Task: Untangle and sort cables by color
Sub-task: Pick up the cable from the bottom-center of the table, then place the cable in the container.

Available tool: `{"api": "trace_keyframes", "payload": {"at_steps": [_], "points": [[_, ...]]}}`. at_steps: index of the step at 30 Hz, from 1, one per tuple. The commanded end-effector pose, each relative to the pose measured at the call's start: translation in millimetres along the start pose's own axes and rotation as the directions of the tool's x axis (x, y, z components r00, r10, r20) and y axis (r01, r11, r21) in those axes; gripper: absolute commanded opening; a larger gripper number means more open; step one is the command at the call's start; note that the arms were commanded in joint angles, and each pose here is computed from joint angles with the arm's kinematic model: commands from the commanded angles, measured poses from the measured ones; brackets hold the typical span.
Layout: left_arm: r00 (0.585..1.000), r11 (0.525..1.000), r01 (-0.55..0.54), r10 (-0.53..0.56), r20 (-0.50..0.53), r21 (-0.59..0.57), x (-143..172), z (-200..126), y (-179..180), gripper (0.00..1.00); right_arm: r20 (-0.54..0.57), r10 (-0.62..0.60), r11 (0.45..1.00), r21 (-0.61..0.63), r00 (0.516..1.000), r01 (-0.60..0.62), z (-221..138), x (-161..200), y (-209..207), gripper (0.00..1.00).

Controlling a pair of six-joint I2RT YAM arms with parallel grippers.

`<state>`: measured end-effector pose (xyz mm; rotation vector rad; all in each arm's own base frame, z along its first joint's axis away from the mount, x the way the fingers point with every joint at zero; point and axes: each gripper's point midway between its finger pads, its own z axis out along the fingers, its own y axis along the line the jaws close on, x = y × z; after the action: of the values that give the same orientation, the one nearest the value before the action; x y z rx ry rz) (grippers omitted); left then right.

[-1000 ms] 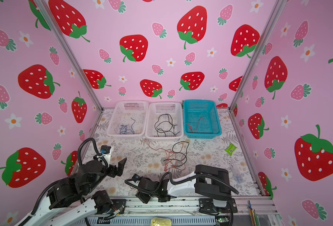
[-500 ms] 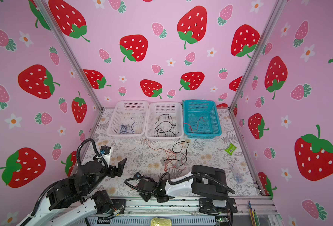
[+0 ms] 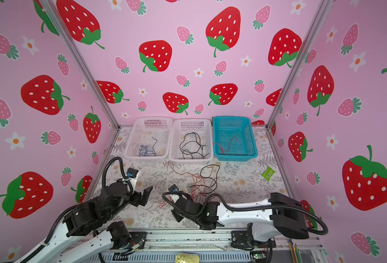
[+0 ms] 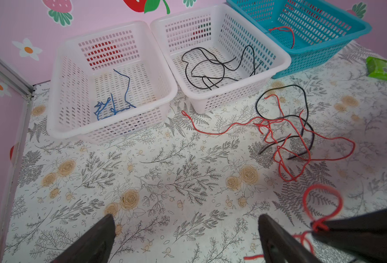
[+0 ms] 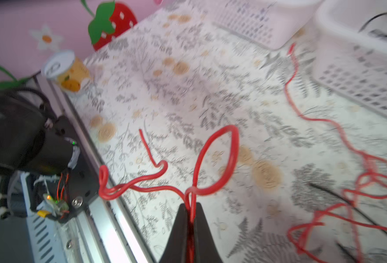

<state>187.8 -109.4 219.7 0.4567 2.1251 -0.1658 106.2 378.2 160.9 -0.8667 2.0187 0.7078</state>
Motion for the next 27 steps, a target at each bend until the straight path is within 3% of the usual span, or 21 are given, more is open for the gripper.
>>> {"api": "trace_keyframes", "payload": {"at_steps": [1,12,17,20,27], "points": [[0.999,0.993,-0.034,0.036,-0.012,0.11,-4.4,5.1,-22.3,0.99,0.062,0.057,0.987,0.145,0.996,-0.066,-23.1,-20.1,-60.1,0.04],[0.991,0.964,-0.13,0.127,0.029,0.231,-51.6,22.8,-61.9,0.99,0.242,0.139,0.9,0.373,0.96,-0.225,-90.1,-97.1,-191.1,0.04],[0.982,0.947,-0.19,0.184,0.047,0.259,-63.2,35.2,-75.3,0.99,0.273,0.199,0.868,0.397,0.941,-0.298,-95.2,-120.3,-240.3,0.03],[0.978,0.944,-0.21,0.205,0.045,0.256,-54.7,44.4,-76.9,0.99,0.291,0.241,0.847,0.403,0.926,-0.347,-92.2,-129.0,-269.8,0.03],[0.981,0.947,-0.195,0.185,0.061,0.257,-38.1,46.5,-74.2,0.99,0.296,0.398,0.764,0.417,0.868,-0.492,-69.1,-119.2,-349.8,0.02]]}}
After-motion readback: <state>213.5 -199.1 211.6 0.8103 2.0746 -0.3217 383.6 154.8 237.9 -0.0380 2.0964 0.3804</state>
